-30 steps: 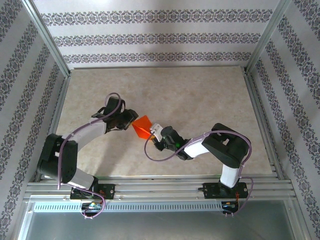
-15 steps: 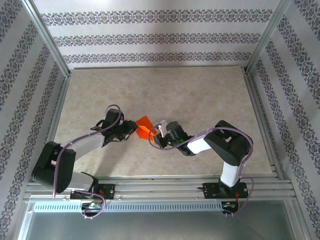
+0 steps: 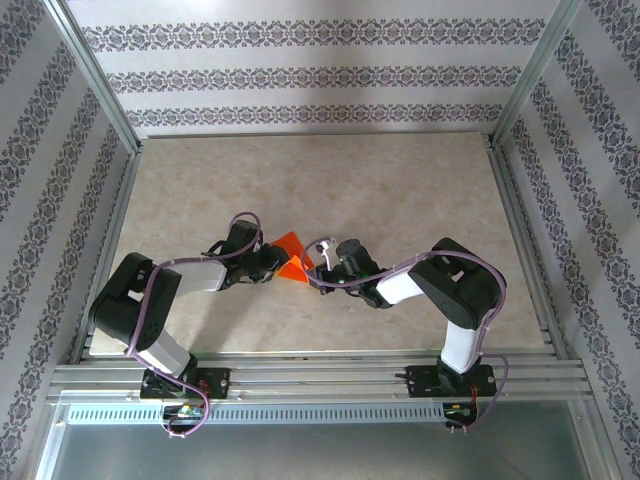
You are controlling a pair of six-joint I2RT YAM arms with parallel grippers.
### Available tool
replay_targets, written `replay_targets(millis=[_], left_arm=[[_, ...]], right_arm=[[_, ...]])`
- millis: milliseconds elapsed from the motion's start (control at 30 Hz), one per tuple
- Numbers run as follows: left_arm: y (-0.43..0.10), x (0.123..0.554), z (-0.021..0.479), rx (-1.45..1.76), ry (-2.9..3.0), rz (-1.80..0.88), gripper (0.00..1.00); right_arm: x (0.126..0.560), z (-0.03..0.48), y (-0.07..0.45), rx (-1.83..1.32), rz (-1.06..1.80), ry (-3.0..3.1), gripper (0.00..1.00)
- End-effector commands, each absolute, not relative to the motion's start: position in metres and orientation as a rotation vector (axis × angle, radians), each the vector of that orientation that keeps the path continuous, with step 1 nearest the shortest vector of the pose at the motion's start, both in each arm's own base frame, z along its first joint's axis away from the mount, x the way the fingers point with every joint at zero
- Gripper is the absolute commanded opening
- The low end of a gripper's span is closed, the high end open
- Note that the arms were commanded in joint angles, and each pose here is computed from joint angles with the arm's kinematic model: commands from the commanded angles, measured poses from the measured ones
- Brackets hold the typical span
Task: Fold a paper plane with a square sheet of paper (pick it up from the middle)
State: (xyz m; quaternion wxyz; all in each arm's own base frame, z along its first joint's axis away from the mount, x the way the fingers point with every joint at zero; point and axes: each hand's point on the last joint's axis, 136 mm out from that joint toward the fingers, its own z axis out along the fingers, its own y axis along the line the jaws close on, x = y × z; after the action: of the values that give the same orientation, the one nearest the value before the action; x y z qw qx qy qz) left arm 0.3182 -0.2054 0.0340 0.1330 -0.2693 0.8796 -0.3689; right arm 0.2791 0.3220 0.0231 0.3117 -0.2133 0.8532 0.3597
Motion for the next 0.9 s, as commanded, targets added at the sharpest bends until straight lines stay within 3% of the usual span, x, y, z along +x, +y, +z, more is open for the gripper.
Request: replay_targets(millis=[0,600,867], left_arm=[[-0.222,0.332,0.052,-0.728,2.493,-1.156,0.32],[-0.22,0.324,0.027,-0.747,2.601,-1.052,0.36],[-0.211,0.316,0.015,-0.779,2.678,-0.946,0.4]], right_arm=[[0.282,0.026,0.327,-0.517,1.011,2.264,0.16],[0.284,0.024,0.323,-0.463,1.026,2.304,0.2],[0.288,0.032,0.318,-0.459,1.039,2.306,0.27]])
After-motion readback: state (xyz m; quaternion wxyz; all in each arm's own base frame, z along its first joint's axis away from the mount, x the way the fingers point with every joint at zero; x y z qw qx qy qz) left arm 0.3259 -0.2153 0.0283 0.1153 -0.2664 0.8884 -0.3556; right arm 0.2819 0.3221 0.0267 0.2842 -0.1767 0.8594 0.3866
